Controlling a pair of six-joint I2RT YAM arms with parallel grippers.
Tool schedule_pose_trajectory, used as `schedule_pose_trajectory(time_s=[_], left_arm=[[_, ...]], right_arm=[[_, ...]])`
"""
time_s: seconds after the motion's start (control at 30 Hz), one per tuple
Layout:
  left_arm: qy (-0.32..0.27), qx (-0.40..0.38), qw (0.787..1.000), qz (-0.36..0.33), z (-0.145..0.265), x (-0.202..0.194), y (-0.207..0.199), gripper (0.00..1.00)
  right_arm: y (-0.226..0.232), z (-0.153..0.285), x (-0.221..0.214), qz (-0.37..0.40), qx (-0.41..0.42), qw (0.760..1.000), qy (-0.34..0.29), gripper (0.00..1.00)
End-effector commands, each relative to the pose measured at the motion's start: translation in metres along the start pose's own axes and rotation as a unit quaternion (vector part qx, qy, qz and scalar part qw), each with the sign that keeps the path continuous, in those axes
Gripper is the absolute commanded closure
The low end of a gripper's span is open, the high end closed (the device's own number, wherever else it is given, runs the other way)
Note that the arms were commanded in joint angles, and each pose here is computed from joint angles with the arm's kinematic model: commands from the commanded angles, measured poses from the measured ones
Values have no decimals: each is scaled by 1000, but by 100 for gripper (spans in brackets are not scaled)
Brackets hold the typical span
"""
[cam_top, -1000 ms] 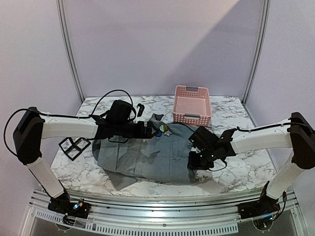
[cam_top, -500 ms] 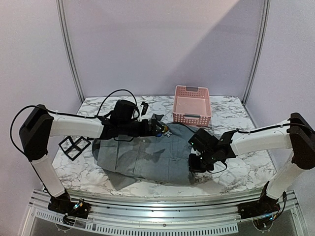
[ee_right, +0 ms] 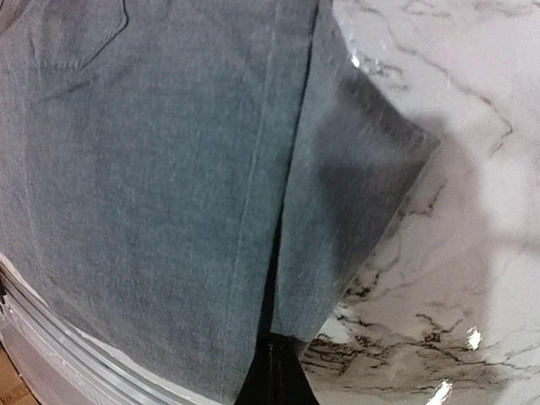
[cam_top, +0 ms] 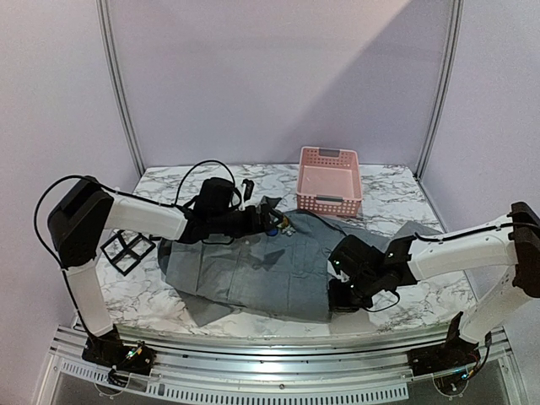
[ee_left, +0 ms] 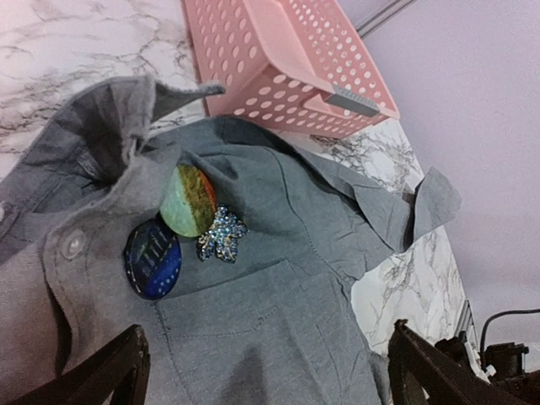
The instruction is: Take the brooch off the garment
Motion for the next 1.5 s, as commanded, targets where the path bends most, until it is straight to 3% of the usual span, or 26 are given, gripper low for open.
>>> schedule_pose_trajectory(time_s=[0.0,0.23,0.37,0.6,1.47], left_arm=[[-11,34,999,-3,-3,-4,16,2],[-15,74,997,-1,2,-3,39,2],[-11,66,998,-11,4,-1,35,2],[-16,71,997,-25,13,5,28,2],[-19,67,997,-20,21,3,26,2]], right_arm=[[-2,4,-14,-11,6,1000,16,100],[2,18,-9,-23,25,999,-14,98],[5,30,7,-36,-2,998,-60,75],[10,26,36,-40,-34,996,-79,62],[16,-7,63,-2,-113,991,-73,62]])
Point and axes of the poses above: each gripper's point midway between its finger pads, its own z axis back along the fingers, its own y axis along the line the jaws close on, x = y × z, the point moved 10 cm from there along z, back along the fingers, and after that the axes turned 2 degrees about z, right-handed, at the moved point
